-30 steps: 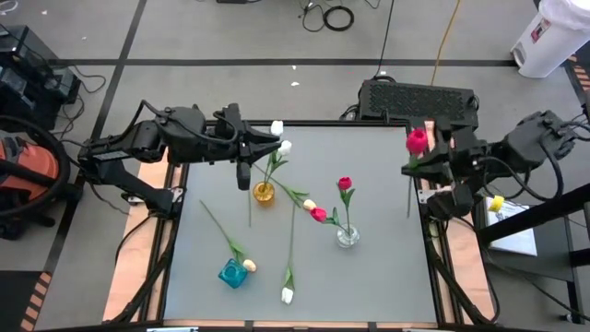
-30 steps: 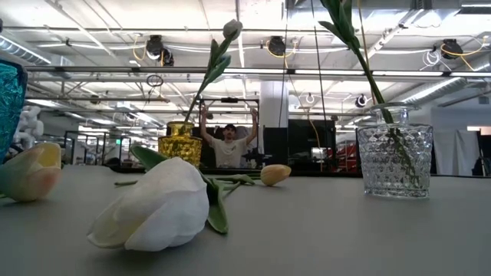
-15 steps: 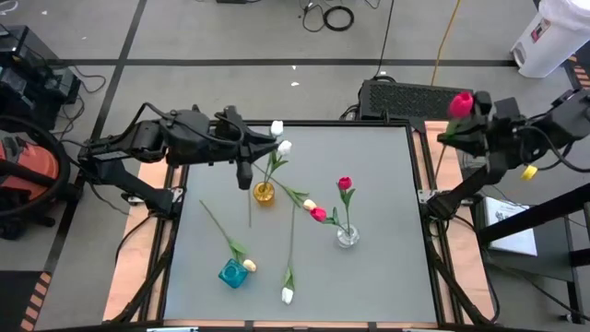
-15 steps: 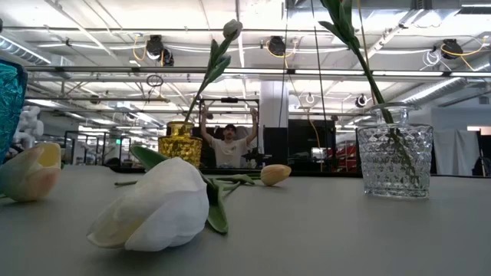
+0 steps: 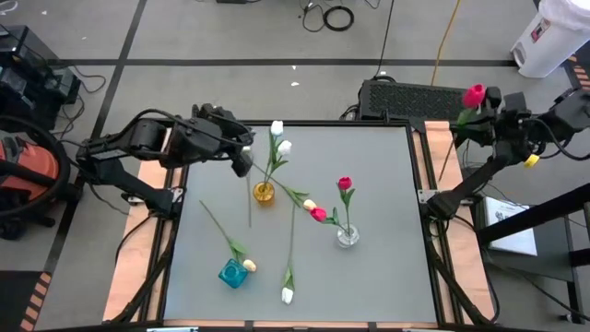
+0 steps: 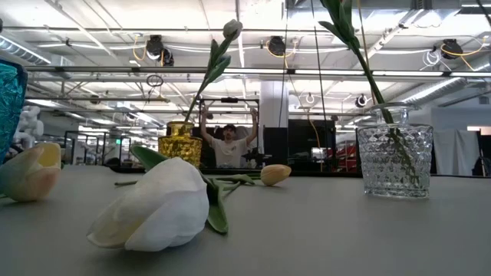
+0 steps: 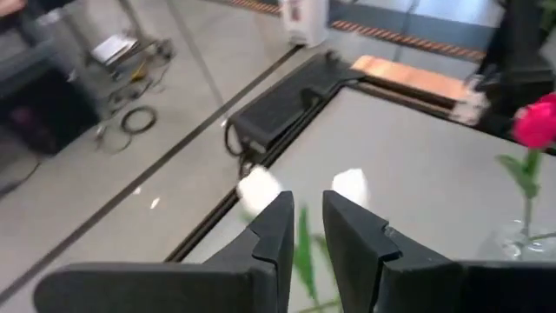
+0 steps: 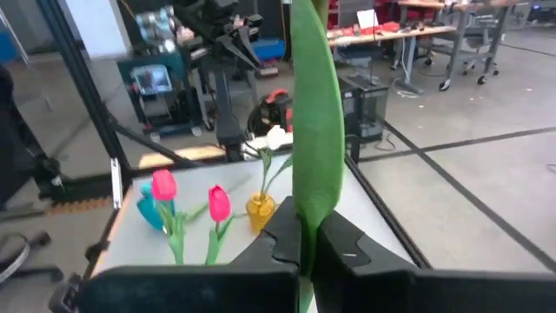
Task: Sort flowers into vase by color
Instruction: Put the red tulip into the transparent vase
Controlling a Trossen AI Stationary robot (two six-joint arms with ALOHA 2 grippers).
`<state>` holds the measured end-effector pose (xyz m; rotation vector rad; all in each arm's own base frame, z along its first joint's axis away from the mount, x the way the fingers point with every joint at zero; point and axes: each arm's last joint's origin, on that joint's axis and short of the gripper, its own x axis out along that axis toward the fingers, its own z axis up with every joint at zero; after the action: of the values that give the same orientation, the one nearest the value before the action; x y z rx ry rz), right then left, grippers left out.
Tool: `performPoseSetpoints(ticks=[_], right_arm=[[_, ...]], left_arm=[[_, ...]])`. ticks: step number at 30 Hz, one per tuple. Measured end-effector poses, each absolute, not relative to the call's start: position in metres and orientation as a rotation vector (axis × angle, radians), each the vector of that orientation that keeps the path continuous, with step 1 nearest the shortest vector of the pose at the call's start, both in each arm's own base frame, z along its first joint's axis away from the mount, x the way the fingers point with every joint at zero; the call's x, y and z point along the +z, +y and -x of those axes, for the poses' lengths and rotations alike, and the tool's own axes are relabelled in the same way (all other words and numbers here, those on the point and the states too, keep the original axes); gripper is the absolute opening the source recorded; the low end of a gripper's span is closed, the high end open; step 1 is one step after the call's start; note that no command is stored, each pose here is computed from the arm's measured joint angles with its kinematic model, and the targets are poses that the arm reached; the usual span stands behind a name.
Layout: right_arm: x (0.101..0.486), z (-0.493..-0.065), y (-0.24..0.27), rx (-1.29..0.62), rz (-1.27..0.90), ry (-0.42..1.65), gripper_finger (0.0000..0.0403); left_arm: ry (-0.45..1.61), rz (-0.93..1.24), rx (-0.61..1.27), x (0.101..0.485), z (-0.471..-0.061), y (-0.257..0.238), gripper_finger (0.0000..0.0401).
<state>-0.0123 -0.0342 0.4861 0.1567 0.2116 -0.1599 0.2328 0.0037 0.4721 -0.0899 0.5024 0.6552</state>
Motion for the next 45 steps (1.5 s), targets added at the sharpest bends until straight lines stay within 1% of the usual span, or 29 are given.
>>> performPoseSetpoints(ticks=[5,13,17,22,26,30,34,40,45], right_arm=[[0.45,0.005,-0.028,-0.132,-0.216,0.135,0.0],[0.394,-0.033,0.001,-0.088,-0.254,0.028,0.0],[0.382,-0.048,0.013,-0.056,-0.274,-0.023,0.0],[0.376,-0.062,0.024,-0.031,-0.324,-0.087,0.0],[0.375,-0.074,0.033,-0.017,-0.342,-0.113,0.0],[0.374,-0.088,0.044,-0.021,-0.32,-0.094,0.0],[0.372,-0.104,0.055,-0.04,-0.298,-0.072,0.0],[0.37,-0.123,0.067,-0.108,-0.264,-0.074,0.0],[0.368,-0.136,0.075,-0.171,-0.252,-0.082,0.0]], left_arm=[[0.517,0.118,0.778,0.475,-0.202,0.008,0.0072],[0.398,0.165,0.829,0.494,-0.143,0.012,0.0072],[0.392,0.167,0.831,0.496,-0.118,0.014,0.0072],[0.416,0.145,0.852,0.488,-0.097,0.015,0.0072],[0.419,0.161,0.891,0.472,-0.088,0.016,0.0072],[0.423,0.207,0.934,0.447,-0.082,0.017,0.0072],[0.39,0.239,0.933,0.422,-0.082,0.017,0.0072],[0.281,0.296,0.909,0.393,-0.093,0.016,0.0072],[0.19,0.319,0.839,0.377,-0.114,0.014,0.0072]])
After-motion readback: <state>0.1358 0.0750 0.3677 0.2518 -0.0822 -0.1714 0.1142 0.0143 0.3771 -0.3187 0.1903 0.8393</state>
